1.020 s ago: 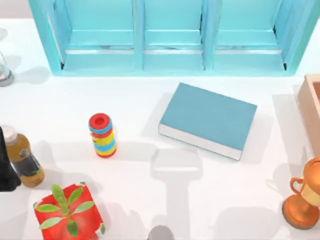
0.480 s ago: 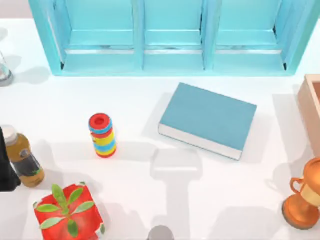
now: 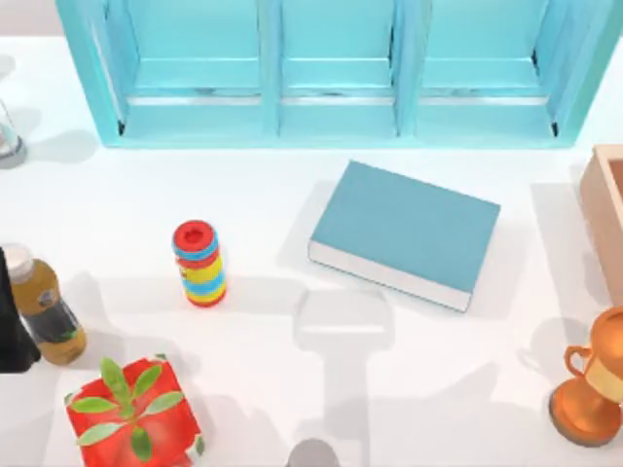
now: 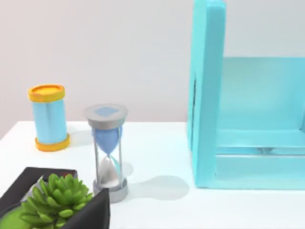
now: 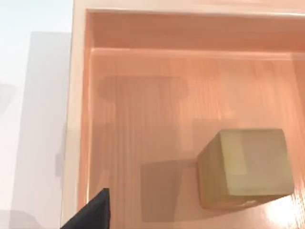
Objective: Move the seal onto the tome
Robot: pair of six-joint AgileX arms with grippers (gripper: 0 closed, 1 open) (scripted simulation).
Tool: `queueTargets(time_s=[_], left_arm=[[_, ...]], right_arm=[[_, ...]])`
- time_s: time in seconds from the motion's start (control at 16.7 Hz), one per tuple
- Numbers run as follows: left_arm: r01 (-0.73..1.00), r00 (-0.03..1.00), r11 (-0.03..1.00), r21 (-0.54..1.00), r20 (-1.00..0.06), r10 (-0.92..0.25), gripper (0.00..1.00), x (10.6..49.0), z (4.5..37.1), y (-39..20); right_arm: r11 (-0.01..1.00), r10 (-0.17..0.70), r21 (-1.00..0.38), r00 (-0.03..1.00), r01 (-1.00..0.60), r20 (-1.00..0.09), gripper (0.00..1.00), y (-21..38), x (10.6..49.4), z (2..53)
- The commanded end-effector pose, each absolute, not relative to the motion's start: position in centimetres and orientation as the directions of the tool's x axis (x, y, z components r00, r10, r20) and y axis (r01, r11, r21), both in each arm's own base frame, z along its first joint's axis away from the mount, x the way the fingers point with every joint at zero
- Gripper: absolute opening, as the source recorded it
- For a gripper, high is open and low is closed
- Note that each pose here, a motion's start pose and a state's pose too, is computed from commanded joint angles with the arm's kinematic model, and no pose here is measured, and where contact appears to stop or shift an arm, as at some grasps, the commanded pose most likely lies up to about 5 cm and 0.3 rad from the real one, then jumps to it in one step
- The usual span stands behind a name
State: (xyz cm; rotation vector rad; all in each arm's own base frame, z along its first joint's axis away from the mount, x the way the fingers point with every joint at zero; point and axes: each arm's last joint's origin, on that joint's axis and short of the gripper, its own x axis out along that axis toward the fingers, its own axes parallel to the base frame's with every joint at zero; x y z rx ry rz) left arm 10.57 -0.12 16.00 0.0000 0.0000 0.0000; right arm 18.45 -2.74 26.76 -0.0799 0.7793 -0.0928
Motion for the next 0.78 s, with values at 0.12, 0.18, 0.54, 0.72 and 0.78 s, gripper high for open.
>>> queueTargets(time_s=[0.12,0.18,0.54,0.72,0.78], left_arm=[[0.000,1.000,1.000,0.000,0.000,0.000,1.00,10.6,16.0,-0.1],[0.000,1.000,1.000,0.000,0.000,0.000,1.00,10.6,16.0,-0.1],[0.000,1.000,1.000,0.000,0.000,0.000,1.00,10.6,16.0,-0.1],[0.000,1.000,1.000,0.000,0.000,0.000,1.00,10.6,16.0,-0.1],[0.000,1.000,1.000,0.000,0.000,0.000,1.00,10.6,16.0,-0.1]], right_arm=[[0.993,-0.113,-0.107,0.591,0.045,-0.799,1.00,-3.7,21.3,27.6],[0.994,-0.109,-0.104,0.528,0.039,-0.842,1.00,-4.3,22.7,27.8],[0.999,-0.049,-0.047,0.171,0.012,-0.984,1.00,-7.8,30.4,26.2],[1.000,-0.017,-0.017,0.054,0.009,-0.998,1.00,-9.1,32.7,24.8],[1.000,-0.010,-0.010,0.030,0.009,-1.000,1.00,-9.4,33.1,24.5]])
